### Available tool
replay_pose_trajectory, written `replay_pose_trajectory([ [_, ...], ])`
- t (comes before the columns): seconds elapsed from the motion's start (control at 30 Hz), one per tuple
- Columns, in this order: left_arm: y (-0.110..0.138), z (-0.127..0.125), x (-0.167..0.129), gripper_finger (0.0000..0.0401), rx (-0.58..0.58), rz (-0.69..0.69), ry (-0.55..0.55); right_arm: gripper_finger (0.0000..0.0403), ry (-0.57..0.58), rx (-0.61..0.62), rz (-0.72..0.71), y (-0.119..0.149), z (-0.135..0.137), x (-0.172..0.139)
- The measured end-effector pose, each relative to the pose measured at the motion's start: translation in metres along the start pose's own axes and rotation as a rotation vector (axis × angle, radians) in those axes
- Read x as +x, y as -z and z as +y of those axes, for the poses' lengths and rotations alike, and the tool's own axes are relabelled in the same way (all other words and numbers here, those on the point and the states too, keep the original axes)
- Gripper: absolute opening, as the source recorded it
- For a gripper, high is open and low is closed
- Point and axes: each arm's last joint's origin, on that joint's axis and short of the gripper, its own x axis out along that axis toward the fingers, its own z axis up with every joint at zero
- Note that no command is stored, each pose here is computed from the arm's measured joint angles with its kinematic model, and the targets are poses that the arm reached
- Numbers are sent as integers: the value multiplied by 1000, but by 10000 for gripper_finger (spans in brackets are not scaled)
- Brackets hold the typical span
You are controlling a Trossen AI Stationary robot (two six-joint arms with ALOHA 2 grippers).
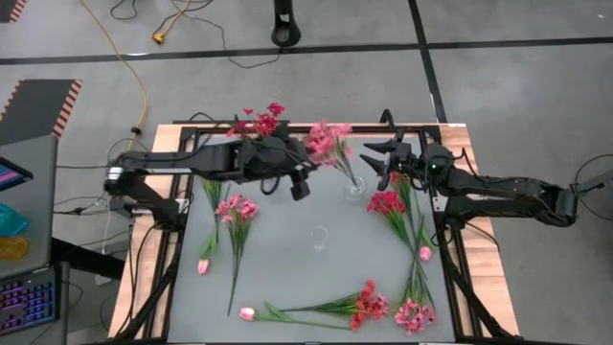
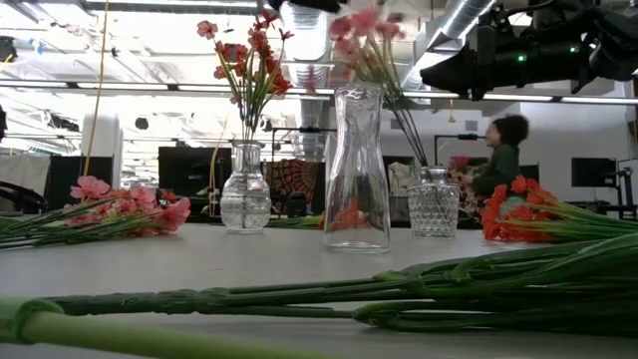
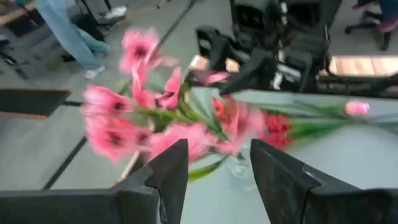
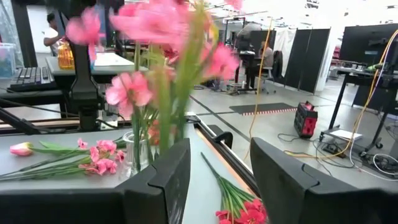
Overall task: Sort flowers into vase by color
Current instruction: Put the top left red flowers into the top left transparent vase
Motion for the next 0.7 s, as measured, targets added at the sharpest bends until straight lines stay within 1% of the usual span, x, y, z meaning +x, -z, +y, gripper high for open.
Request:
replay_pose_trajectory([
  [0.1, -3, 10, -21, 162, -2, -1, -36, 193, -1, 0, 0, 0, 0, 0],
  [0.37, -12, 36, -81, 162, -34, -61, -136, 193, -2, 2, 17, 2, 0, 0],
  [0.53, -9, 54, -115, 162, -59, -67, -249, 193, -4, 3, 34, 3, 0, 0],
  [0.7, 2, 79, -143, 162, -136, -27, -386, 193, -5, 4, 44, 4, 0, 0],
])
